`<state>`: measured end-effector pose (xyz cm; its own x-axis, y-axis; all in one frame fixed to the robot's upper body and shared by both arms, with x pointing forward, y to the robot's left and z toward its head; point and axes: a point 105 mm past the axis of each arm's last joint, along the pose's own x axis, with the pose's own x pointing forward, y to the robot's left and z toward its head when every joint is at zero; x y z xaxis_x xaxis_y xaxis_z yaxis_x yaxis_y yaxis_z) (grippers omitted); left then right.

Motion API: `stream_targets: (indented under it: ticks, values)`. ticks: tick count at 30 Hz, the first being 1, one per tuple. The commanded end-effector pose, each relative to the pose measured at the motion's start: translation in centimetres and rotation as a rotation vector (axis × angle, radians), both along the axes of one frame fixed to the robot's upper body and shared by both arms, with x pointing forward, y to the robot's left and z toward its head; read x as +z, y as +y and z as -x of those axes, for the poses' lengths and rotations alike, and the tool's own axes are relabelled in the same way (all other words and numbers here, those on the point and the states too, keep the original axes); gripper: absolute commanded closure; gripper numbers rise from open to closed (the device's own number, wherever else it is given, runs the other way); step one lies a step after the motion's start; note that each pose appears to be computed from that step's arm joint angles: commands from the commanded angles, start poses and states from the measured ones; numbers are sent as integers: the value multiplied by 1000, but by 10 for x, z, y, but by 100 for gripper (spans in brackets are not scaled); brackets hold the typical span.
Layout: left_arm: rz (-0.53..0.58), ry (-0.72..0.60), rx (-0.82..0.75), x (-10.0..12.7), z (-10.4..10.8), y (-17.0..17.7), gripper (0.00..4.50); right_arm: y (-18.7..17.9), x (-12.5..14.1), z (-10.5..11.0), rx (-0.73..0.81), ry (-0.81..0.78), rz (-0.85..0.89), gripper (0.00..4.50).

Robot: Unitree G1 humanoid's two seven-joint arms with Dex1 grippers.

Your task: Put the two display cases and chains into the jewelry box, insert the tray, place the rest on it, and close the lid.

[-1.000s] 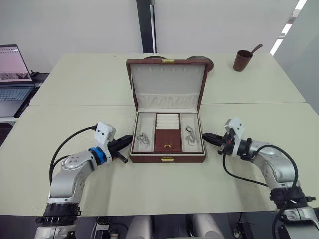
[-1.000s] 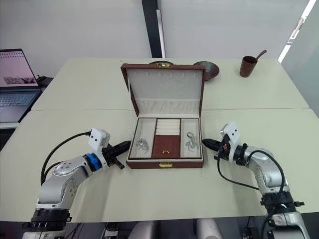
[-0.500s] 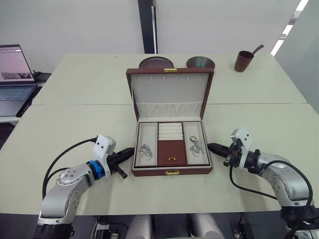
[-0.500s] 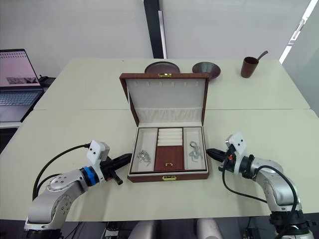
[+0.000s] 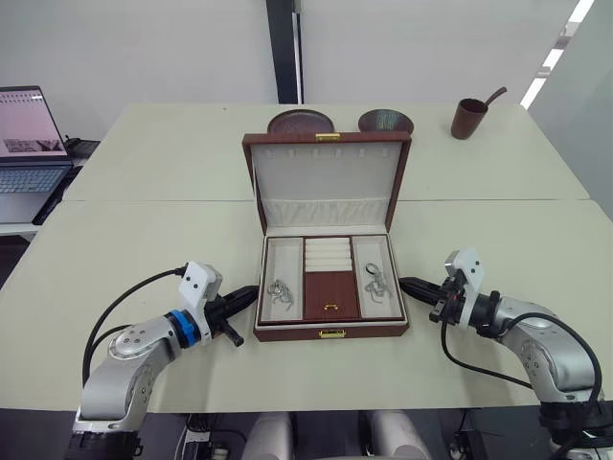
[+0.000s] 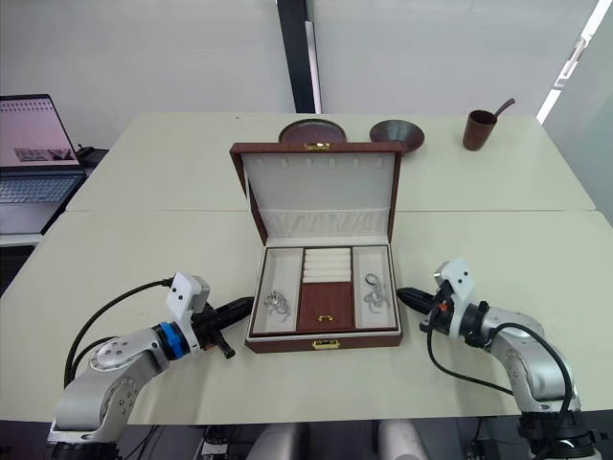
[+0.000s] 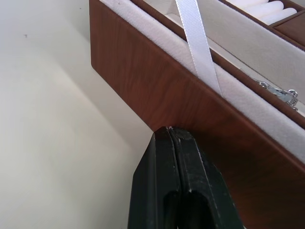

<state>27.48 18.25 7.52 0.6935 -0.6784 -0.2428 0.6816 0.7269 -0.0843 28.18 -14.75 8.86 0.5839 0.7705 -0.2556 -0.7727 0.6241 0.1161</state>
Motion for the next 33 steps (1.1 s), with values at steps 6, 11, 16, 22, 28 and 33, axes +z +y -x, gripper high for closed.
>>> stream_targets:
  ticks: [6,11,16,22,28,33]
  values:
    - [46,-154,-37,25,-7,-13,450,15,13,1,58,-56,-46,449]
    - [31,-248,8,38,3,11,450,-9,23,-10,31,-86,-10,449]
    - [74,-327,96,59,19,34,450,-33,38,-27,-8,-129,15,449]
    - [174,-418,173,95,58,26,450,-60,59,-55,-10,-182,61,449]
    - [210,-465,237,98,103,9,450,-69,86,-90,-17,-260,66,449]
    - [205,-488,273,84,128,-1,450,-66,96,-112,-8,-290,71,449]
